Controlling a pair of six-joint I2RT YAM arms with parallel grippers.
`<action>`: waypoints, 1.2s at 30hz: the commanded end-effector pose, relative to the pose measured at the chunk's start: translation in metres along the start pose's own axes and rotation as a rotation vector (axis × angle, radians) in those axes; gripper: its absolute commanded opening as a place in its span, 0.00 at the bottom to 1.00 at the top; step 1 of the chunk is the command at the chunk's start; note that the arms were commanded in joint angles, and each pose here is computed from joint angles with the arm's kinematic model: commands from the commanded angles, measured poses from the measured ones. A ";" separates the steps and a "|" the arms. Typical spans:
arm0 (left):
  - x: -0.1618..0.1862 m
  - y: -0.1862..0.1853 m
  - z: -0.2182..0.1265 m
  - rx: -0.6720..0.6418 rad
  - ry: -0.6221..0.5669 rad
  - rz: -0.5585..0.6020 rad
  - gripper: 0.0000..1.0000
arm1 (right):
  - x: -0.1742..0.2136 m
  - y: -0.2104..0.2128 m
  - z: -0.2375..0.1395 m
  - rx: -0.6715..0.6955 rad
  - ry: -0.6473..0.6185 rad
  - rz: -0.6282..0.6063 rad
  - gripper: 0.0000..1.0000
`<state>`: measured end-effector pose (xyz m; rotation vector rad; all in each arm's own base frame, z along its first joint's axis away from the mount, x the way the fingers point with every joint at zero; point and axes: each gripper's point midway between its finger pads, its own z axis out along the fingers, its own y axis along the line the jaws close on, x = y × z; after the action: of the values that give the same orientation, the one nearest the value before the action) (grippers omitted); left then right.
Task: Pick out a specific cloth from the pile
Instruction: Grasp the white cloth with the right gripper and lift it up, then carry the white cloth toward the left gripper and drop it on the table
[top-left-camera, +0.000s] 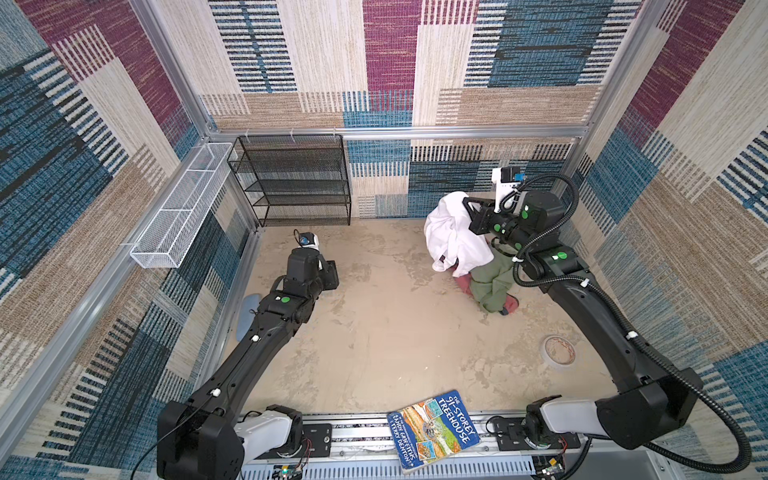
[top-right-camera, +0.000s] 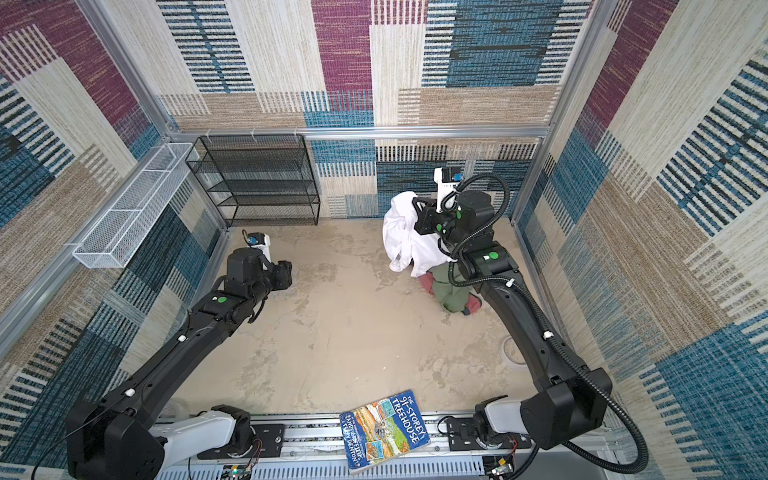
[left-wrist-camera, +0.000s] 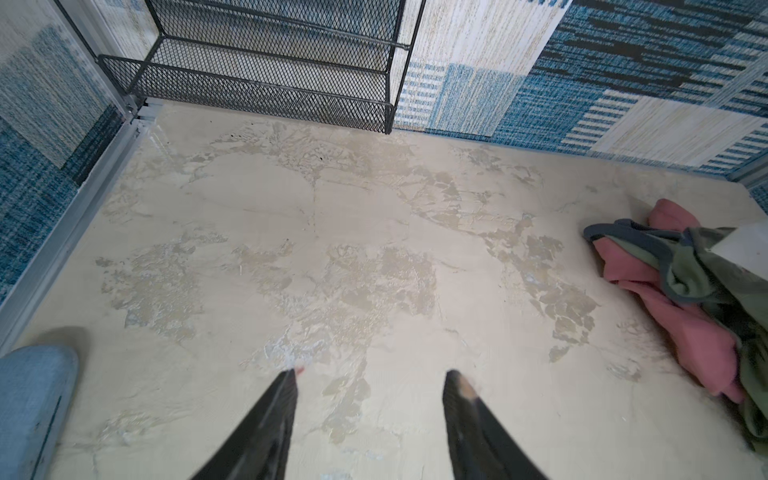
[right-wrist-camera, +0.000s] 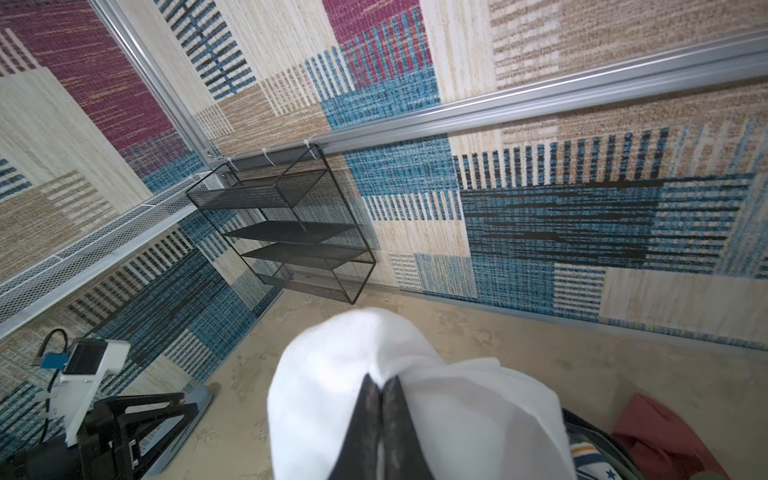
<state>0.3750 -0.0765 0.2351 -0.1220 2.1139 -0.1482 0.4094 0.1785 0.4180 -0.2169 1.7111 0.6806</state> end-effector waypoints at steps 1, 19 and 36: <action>0.000 0.009 -0.008 -0.053 0.022 -0.030 0.59 | 0.002 0.026 0.007 -0.098 0.029 -0.033 0.00; 0.001 0.033 -0.087 -0.114 0.066 -0.046 0.59 | 0.058 0.166 0.083 -0.442 0.162 -0.099 0.00; 0.032 0.053 -0.137 -0.128 0.079 -0.093 0.59 | 0.183 0.248 0.163 -0.554 0.329 -0.126 0.00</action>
<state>0.2479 -0.0250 0.2783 -0.2658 2.1706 -0.0849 0.3720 0.4972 0.3042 -0.8605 1.8147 1.0518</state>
